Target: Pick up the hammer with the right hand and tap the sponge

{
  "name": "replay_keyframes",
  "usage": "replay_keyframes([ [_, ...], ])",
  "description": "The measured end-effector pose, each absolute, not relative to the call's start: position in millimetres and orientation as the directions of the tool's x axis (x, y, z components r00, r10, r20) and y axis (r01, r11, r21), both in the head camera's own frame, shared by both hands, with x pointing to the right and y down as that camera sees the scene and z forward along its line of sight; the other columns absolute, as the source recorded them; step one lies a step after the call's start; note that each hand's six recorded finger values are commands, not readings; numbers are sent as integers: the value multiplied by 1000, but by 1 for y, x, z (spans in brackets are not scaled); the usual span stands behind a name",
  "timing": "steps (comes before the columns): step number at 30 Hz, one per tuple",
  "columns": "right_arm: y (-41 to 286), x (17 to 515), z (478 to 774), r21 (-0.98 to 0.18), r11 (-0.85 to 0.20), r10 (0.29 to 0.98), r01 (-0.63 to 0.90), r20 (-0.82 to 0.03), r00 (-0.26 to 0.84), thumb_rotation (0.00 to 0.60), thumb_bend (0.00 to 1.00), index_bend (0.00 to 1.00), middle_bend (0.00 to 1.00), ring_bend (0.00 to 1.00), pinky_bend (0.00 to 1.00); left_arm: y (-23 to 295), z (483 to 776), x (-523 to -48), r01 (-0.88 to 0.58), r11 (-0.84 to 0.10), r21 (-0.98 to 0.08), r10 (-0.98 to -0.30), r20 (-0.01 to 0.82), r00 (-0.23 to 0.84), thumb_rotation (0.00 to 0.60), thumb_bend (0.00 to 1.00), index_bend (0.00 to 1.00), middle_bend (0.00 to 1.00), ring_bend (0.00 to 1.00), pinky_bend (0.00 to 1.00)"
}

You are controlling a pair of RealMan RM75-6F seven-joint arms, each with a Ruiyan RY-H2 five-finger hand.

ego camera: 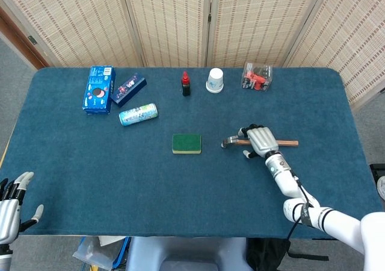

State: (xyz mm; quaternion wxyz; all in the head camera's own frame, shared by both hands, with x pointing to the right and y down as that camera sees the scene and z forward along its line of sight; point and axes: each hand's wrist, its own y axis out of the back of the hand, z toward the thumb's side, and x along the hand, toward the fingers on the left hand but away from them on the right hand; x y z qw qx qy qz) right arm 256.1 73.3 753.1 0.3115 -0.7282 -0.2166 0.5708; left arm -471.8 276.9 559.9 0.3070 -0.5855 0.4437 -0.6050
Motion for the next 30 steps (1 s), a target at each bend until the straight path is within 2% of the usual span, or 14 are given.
replay_keyframes([
  [11,72,251,762,-689,-724,660,-41,-708,250,600,394,347,402,172,224,278,565,-476,-151,-424,-893,-886,444,-134,600,318,83,126,135,13],
  [30,74,245,763,-687,-725,656,-49,-711,253,600,483,414,472,204,224,283,570,-484,-154,-433,-888,-877,454,-155,600,318,82,126,135,1],
])
